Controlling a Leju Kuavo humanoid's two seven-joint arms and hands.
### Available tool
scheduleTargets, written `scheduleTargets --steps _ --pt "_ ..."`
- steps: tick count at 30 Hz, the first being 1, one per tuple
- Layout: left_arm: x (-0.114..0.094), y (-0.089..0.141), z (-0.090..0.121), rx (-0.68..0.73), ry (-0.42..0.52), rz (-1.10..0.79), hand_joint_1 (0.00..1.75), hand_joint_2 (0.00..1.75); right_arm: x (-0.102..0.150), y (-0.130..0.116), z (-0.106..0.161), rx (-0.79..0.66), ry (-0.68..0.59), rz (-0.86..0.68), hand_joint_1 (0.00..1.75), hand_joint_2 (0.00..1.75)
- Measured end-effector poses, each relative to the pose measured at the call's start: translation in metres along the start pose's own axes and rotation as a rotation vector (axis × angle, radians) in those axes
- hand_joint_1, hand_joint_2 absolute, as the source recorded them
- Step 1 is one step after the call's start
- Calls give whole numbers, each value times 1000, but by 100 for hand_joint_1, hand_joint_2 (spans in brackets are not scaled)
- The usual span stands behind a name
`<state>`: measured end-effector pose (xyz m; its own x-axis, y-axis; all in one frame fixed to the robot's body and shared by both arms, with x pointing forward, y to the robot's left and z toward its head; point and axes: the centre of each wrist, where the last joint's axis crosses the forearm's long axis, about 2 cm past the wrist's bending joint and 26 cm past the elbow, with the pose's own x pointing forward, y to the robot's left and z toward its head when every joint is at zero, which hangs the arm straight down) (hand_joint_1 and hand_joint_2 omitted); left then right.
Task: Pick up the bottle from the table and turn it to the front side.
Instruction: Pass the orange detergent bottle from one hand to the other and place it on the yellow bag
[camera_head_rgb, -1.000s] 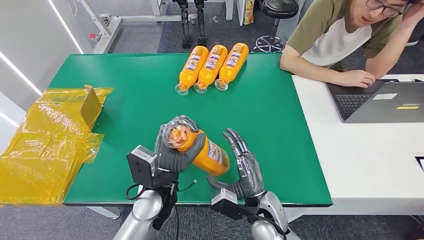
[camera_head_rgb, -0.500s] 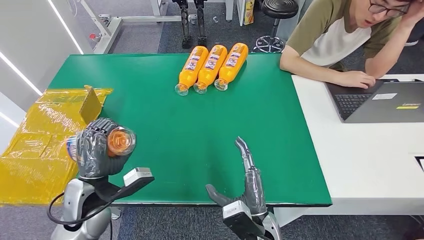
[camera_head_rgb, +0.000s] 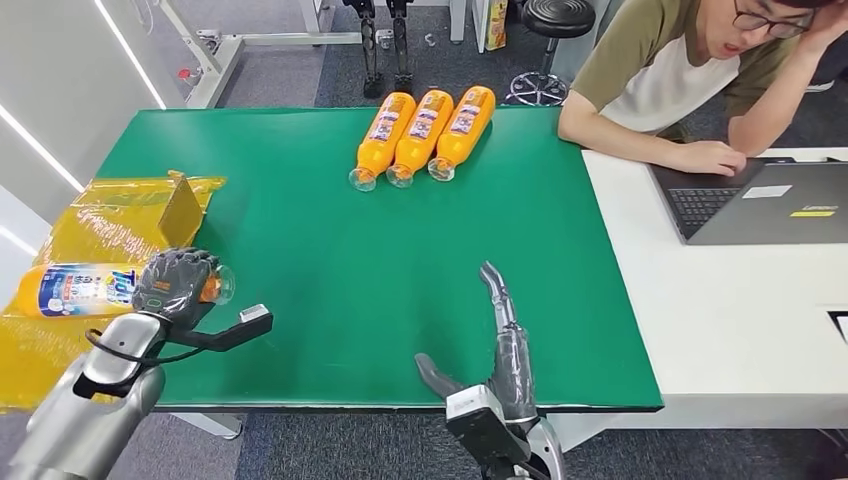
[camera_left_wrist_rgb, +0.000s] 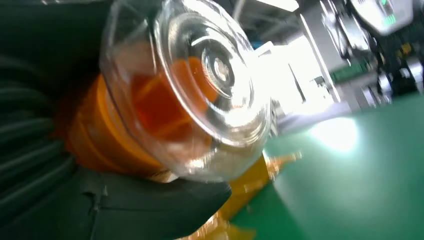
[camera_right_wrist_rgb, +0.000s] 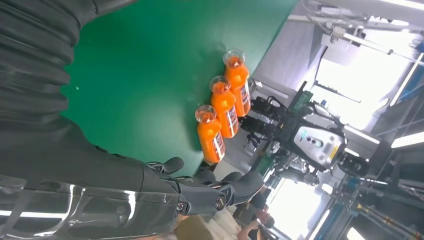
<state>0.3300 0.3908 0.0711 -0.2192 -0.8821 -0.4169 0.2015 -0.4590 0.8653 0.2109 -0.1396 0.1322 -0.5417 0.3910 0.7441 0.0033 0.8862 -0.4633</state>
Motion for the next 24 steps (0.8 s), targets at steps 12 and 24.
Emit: scheduleTargets --steps 12,24 --pt "-8 -11 -25 -231 -212 -97 175 175 0 -7 -6 -51 -10 12 0 175" --pt "25 -8 -32 -284 -184 75 0 175 -3 -6 -12 -64 -11 26 0 175"
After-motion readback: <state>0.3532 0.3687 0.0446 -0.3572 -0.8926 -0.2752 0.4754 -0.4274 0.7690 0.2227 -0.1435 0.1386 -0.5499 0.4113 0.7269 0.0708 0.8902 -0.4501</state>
